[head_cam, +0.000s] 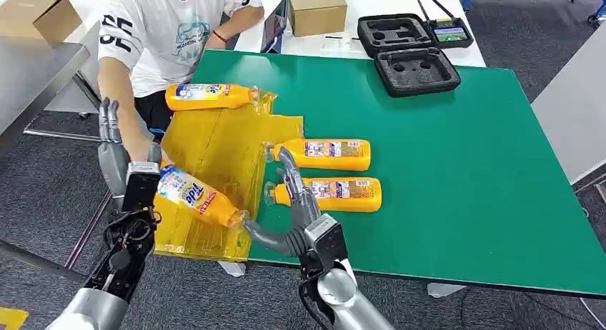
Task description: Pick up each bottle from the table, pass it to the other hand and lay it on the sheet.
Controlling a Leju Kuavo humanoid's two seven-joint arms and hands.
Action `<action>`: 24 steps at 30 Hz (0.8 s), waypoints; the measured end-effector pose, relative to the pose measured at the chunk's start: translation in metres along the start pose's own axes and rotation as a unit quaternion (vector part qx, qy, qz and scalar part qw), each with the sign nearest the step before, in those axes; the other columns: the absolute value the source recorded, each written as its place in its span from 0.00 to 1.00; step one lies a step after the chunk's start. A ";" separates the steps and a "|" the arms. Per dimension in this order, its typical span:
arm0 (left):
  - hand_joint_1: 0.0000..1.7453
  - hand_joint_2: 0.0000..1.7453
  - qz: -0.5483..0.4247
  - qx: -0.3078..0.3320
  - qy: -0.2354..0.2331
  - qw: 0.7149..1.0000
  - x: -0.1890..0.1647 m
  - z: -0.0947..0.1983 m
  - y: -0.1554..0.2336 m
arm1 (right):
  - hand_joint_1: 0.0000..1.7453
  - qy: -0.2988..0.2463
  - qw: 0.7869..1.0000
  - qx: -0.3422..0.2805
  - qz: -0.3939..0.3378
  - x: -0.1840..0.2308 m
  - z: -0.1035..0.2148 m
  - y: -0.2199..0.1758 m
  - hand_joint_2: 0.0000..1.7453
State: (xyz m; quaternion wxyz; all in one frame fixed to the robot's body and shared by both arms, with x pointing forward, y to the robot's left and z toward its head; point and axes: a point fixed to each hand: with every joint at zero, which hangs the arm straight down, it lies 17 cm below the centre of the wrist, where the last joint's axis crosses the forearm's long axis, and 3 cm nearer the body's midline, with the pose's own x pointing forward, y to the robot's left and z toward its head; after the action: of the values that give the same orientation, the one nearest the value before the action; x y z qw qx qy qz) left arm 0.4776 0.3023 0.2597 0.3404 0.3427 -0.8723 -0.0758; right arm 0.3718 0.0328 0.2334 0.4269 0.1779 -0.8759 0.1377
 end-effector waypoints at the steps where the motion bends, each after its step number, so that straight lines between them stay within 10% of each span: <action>1: 0.00 1.00 0.000 0.004 0.001 1.000 0.000 0.000 0.003 | 0.00 -0.001 1.000 0.001 0.001 0.000 0.000 0.000 1.00; 11: 0.00 1.00 0.119 0.098 0.141 0.978 -0.050 0.050 0.055 | 0.00 0.085 0.948 0.099 0.290 -0.062 0.001 -0.052 1.00; 24: 0.00 1.00 0.132 0.089 0.157 0.975 -0.049 0.088 0.076 | 0.00 0.216 0.842 0.157 0.468 -0.147 0.037 -0.173 1.00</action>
State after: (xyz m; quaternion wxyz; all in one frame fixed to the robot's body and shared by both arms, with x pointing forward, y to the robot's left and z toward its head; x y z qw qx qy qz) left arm 0.4055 0.3825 0.1945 0.4484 0.2610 -0.8487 0.1029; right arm 0.5041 -0.1089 0.1092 0.4562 -0.2233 -0.7073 0.4917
